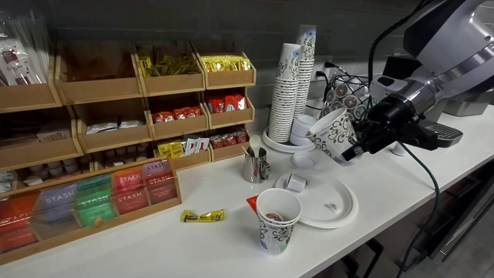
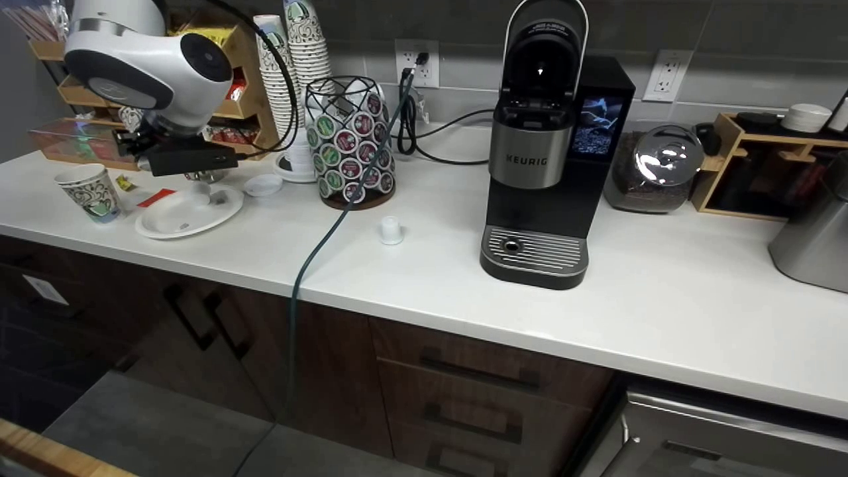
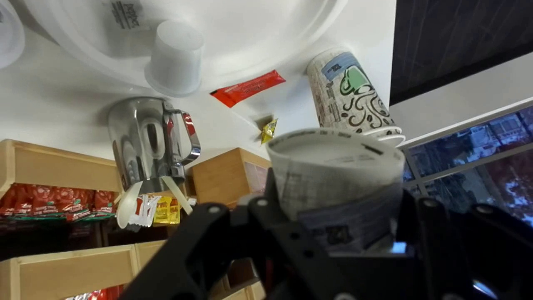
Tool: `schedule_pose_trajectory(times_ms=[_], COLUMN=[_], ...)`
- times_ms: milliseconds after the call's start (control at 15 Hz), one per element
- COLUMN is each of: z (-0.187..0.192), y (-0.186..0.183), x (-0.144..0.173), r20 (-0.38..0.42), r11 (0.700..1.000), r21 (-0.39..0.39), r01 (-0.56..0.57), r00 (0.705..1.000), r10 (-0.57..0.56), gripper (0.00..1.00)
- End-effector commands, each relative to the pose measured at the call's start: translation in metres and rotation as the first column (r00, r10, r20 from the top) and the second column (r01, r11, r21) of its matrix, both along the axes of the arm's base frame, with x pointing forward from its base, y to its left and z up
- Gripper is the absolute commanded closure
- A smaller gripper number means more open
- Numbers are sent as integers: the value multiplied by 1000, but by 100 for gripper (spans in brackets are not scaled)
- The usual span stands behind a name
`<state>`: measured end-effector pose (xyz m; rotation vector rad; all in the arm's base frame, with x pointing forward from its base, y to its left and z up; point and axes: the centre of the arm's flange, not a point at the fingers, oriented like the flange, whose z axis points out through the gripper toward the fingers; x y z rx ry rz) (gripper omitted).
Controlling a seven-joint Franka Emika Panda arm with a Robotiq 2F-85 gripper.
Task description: Pick up the coffee cup on the right and put it on the white plate.
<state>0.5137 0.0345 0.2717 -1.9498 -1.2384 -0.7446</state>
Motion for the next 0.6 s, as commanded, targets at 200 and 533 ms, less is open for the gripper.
schedule_pose_trajectory(times_ms=[200,533], z=[-5,-1], y=[11,15], x=[-6,-1], r20=[39,41], r11=[982,968], r21=[60,38], r01=[177,247], r00=[983,968], r10=[-179,-248], gripper=[0,0])
